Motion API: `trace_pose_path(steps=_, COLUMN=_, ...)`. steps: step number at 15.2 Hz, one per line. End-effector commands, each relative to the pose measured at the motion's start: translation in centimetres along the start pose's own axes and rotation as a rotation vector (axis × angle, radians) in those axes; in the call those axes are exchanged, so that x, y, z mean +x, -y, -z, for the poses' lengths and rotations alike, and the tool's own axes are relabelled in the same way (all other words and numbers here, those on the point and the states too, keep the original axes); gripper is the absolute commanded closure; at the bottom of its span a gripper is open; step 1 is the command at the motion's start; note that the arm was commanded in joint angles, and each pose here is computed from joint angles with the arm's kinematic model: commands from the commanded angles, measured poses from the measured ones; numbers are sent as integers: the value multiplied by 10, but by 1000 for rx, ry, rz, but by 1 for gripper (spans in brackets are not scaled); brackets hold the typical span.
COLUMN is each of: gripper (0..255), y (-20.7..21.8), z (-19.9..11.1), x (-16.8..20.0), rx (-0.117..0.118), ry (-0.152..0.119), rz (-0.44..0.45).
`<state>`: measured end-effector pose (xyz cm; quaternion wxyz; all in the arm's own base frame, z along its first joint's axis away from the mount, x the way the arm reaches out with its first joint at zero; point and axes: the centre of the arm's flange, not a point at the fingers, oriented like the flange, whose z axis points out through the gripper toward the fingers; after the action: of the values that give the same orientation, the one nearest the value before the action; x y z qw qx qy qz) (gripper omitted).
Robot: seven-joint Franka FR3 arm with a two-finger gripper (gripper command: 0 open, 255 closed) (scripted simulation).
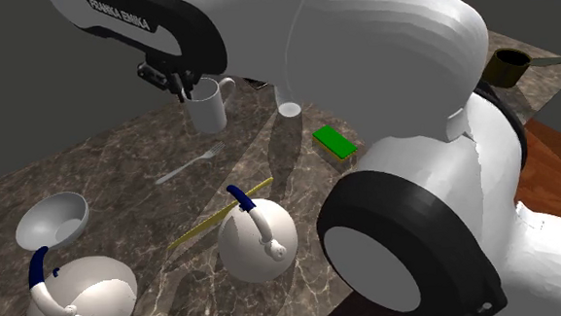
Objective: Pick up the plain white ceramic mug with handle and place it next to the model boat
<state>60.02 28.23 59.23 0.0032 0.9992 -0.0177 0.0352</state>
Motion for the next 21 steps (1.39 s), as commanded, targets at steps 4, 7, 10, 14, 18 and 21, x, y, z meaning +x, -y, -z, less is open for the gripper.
trace_pose_path(steps=4, gripper=255, y=-54, z=6, x=-1, rx=0, ry=0, rz=0)
trace_pose_path(steps=7, gripper=255, y=-94, z=6, x=-2, rx=0, ry=0, rz=0)
trace_pose_path(steps=10, gripper=255, y=-133, z=6, x=-3, rx=0, ry=0, rz=0)
trace_pose_path(steps=14, gripper=255, y=-186, z=6, x=-5, rx=0, ry=0, rz=0)
trace_pose_path(steps=18, gripper=255, y=-239, z=6, x=-7, rx=0, ry=0, rz=0)
trace_pose_path(steps=21, gripper=255, y=-278, z=6, x=-8, rx=0, ry=0, rz=0)
